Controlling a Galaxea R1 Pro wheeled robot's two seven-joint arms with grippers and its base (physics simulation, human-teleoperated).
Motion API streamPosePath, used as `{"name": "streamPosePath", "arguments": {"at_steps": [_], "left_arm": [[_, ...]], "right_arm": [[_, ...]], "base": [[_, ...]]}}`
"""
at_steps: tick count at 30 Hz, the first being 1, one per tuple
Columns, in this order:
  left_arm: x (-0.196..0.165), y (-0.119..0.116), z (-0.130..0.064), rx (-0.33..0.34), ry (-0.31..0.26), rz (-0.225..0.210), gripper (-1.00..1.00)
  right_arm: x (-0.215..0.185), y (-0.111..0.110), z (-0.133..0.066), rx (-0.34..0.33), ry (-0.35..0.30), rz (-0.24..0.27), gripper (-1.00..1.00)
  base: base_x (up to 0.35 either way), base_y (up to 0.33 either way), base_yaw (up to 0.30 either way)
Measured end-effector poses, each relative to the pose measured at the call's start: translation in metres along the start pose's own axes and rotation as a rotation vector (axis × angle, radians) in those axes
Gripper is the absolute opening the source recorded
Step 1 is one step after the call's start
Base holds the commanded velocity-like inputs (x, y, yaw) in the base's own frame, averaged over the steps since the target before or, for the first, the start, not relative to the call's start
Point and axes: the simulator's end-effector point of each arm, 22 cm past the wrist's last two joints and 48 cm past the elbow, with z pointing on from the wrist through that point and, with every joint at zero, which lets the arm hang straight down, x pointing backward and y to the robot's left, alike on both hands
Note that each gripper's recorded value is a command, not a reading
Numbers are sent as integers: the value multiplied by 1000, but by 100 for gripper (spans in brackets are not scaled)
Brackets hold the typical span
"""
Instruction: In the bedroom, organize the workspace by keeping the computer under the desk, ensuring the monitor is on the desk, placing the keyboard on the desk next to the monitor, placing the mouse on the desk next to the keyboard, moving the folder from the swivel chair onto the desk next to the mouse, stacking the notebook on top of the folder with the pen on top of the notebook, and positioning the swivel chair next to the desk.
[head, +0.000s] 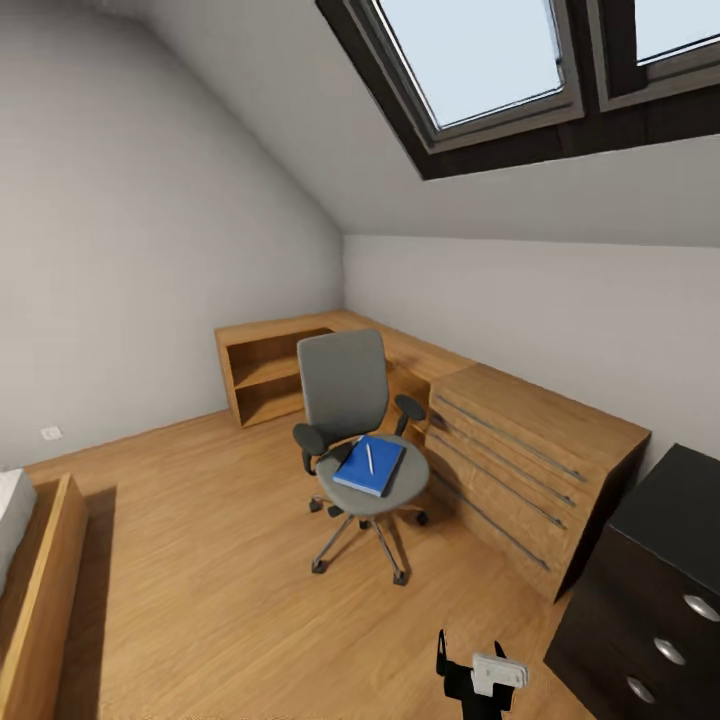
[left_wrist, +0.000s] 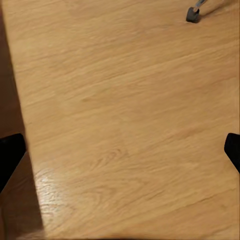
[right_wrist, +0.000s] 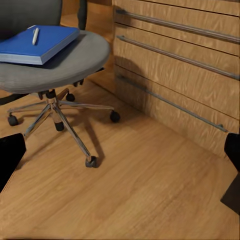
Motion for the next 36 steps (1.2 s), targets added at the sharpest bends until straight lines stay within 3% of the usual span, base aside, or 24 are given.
{"name": "streamPosePath", "arguments": {"at_steps": [4, 8, 30, 31, 32, 33, 36], "left_arm": [[0, 0, 0, 0, 1, 1, 100], [1, 0, 0, -1, 1, 1, 100], [1, 1, 0, -2, 3, 2, 100], [1, 2, 0, -4, 4, 1, 100], [1, 10, 1, -19, 5, -6, 100], [0, 14, 1, -29, 4, -15, 100], [-1, 24, 2, -50, 5, -39, 100]], "right_arm": [[2, 1, 0, -3, 6, -2, 100], [13, -5, 0, 4, 55, -20, 100], [12, -10, 2, 7, 50, -27, 100], [9, -11, 4, 11, 42, -25, 100], [-11, -15, 24, 33, 22, -21, 100], [-71, -12, 54, 41, -97, -4, 100], [-84, -11, 71, 50, -57, -22, 100]], "base": [[21, 0, 283], [247, 45, 199], [319, 65, 9], [320, 117, 0], [320, 117, 0], [320, 117, 0], [320, 118, 0]]}}
